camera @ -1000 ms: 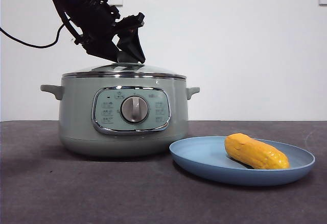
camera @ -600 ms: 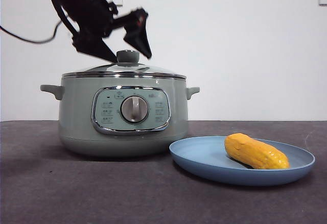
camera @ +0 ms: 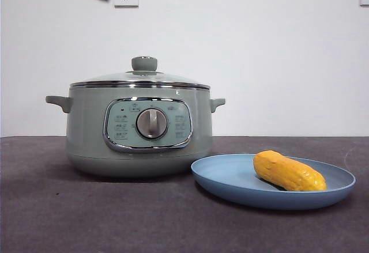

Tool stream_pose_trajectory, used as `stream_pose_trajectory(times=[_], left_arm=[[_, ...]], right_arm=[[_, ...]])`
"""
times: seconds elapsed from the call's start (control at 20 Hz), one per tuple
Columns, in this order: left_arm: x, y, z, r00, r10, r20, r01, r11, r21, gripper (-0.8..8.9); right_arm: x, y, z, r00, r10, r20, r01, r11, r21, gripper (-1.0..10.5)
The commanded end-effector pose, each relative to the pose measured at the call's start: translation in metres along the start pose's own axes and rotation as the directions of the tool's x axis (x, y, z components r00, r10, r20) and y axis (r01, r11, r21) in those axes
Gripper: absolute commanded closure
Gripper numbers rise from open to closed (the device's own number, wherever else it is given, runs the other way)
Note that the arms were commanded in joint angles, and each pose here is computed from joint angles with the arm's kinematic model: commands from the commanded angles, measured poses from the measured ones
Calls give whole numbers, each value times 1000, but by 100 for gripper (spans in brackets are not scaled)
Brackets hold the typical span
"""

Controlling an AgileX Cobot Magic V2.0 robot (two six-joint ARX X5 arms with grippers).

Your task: Take the corn out from the steamer,put the corn on the plate,close the lid

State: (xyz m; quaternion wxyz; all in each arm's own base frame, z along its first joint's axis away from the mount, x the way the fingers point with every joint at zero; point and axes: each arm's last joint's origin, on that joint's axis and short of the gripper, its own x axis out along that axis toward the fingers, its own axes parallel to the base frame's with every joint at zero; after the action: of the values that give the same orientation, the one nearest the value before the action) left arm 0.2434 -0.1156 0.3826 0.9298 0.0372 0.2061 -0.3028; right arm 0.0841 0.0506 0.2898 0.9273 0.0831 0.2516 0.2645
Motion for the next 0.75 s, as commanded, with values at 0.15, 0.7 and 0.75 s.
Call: stream_pose_trajectory(times=[0.15,0.7,0.75], left_arm=[[-52,-14,-9,994,-86,-63,84,996,-30,252],[-110,-27,-42,947,-117,-298,90,991,-103,617],[-110,-27,-44,942,-118,-313,88,990,-108,692]], right_arm=[[0,2,-1,997,74,-38,-77,995,-62,384],[6,2,-11,970,138,-202,-150,988,-44,693],[6,2,-12,969,136,-206,-148,988,-43,760]])
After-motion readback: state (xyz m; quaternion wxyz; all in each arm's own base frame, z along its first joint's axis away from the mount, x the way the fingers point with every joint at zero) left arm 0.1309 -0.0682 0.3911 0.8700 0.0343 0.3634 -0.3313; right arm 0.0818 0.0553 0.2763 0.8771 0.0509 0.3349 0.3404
